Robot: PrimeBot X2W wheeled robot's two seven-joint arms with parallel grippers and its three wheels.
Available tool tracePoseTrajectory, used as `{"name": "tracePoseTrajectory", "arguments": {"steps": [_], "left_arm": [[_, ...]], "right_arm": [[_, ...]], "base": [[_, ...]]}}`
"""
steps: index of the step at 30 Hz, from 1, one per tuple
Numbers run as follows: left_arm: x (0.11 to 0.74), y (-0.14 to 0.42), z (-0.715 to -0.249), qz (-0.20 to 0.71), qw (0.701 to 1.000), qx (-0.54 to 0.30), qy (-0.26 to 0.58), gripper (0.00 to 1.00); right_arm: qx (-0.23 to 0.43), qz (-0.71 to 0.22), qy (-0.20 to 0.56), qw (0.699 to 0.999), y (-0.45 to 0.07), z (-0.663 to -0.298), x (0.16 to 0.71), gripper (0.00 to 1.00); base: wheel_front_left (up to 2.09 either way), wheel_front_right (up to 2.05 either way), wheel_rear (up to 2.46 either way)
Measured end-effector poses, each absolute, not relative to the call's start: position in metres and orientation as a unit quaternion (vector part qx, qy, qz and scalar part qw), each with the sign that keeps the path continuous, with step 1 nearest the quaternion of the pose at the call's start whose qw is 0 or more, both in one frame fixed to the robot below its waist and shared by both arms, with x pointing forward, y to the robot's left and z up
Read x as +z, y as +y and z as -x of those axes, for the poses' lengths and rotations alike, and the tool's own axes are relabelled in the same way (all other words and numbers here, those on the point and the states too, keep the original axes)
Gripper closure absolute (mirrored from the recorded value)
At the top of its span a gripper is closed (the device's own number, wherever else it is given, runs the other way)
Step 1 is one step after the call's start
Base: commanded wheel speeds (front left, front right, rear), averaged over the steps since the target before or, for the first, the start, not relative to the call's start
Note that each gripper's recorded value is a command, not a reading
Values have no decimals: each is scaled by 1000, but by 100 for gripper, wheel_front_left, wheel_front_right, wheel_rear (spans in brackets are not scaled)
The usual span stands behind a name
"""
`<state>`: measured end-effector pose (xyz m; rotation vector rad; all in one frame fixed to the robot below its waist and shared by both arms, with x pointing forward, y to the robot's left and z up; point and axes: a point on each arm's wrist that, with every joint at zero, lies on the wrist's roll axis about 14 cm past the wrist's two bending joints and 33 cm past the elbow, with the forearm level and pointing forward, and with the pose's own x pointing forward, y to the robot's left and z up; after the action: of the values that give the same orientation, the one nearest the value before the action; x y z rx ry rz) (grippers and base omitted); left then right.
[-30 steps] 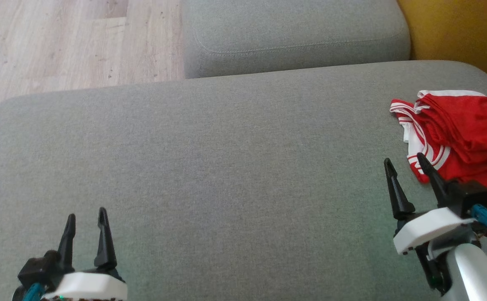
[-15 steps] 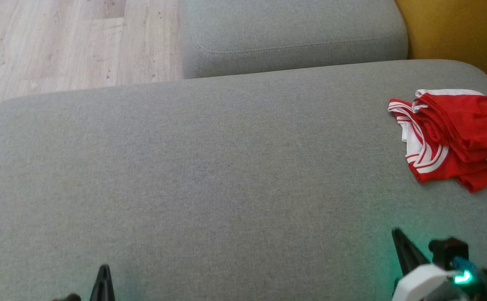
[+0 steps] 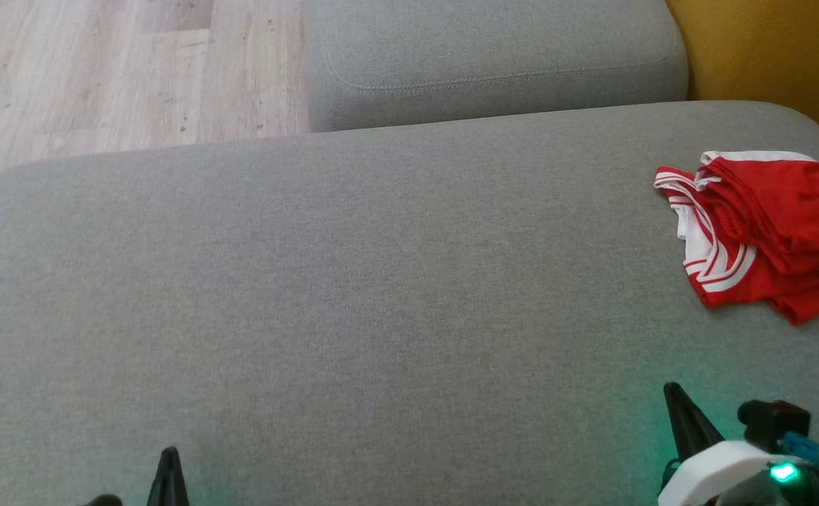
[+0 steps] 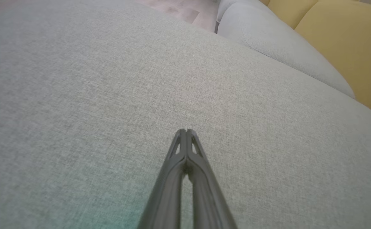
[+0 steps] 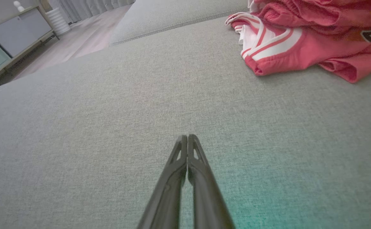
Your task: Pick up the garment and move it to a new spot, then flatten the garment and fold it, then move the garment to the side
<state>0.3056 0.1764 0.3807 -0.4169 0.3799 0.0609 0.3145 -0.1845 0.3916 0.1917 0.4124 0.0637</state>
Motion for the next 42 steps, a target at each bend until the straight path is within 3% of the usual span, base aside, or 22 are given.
{"name": "tracePoseTrajectory", "arguments": {"steps": [21, 42], "left_arm": [[390, 181, -318, 312, 932, 59, 176, 100], [408, 182, -334, 413, 895, 67, 153, 100]], "right_arm": [[-5, -218, 181, 959, -191, -327, 405, 100], [-33, -346, 152, 925, -195, -339, 419, 100]], "base": [[0, 0, 0], [0, 0, 0]]}}
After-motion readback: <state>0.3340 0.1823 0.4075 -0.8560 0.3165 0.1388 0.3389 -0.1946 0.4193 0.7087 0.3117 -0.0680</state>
